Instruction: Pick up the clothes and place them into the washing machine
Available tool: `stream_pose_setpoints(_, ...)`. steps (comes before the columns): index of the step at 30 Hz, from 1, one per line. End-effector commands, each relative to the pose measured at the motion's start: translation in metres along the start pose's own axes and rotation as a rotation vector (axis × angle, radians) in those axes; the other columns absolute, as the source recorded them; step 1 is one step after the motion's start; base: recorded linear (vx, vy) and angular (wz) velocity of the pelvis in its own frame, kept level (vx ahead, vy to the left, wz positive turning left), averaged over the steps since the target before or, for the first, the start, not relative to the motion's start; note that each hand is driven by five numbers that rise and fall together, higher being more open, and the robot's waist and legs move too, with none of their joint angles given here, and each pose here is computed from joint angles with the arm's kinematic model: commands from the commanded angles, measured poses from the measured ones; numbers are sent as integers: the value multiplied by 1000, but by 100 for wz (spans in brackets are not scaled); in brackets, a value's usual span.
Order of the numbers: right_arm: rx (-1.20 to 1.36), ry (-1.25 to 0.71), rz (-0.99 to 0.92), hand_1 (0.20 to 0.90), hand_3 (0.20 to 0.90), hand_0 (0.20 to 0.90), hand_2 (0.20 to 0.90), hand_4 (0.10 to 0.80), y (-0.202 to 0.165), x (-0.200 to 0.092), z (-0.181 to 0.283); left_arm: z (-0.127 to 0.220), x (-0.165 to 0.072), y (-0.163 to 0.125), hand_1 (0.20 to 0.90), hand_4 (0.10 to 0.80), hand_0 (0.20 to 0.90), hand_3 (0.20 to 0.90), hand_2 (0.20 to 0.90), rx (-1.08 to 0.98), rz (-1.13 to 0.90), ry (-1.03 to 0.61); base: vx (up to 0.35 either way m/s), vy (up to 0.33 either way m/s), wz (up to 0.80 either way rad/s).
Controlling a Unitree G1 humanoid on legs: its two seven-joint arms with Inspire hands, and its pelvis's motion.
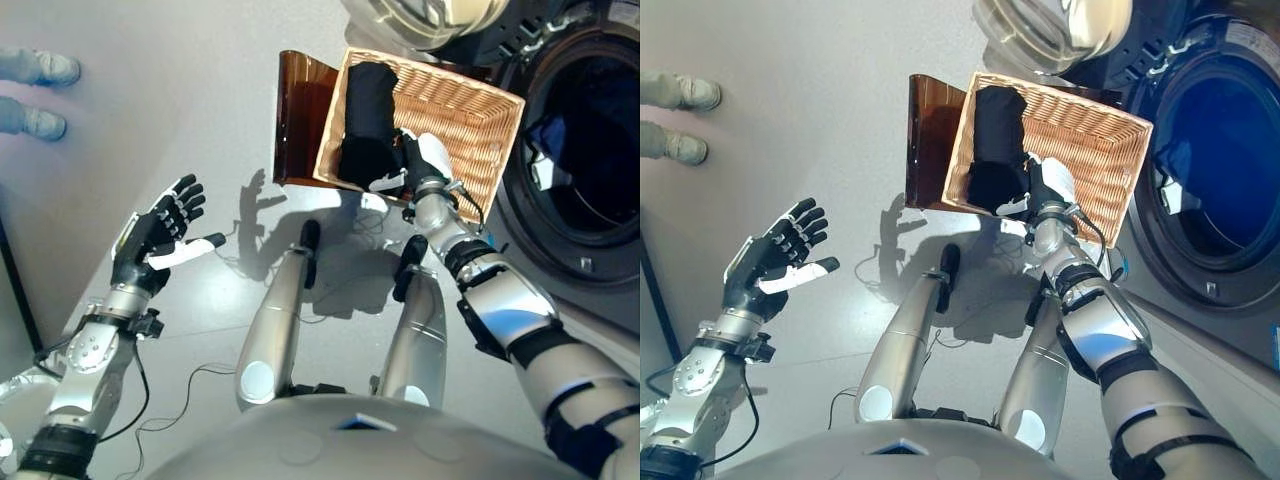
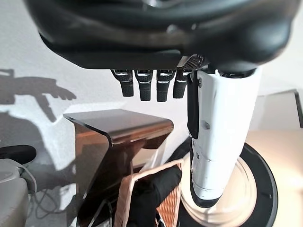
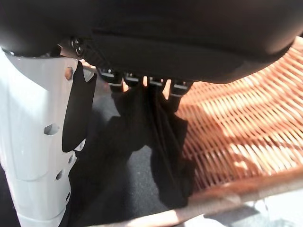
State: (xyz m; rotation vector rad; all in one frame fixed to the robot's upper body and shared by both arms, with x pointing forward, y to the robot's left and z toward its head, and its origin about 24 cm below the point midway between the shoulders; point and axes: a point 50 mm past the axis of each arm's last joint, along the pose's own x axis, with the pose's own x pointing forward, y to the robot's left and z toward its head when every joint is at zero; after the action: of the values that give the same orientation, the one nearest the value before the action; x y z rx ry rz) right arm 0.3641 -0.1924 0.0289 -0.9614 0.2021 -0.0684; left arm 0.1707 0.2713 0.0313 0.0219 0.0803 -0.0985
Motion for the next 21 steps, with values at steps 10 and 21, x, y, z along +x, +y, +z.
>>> stream_pose_setpoints(10, -153, -91, -122, 900, 900, 900, 900, 800, -48, 18, 23, 42, -3, 11, 900, 800, 900, 900, 900, 67, -19, -163, -6, 8, 3)
stream_pose_setpoints(21, -295, -80, -77, 491, 491, 491, 491, 508, -48, 19, 18, 47, -3, 12, 900, 800, 900, 900, 900, 74, -15, -182, -3, 4, 3)
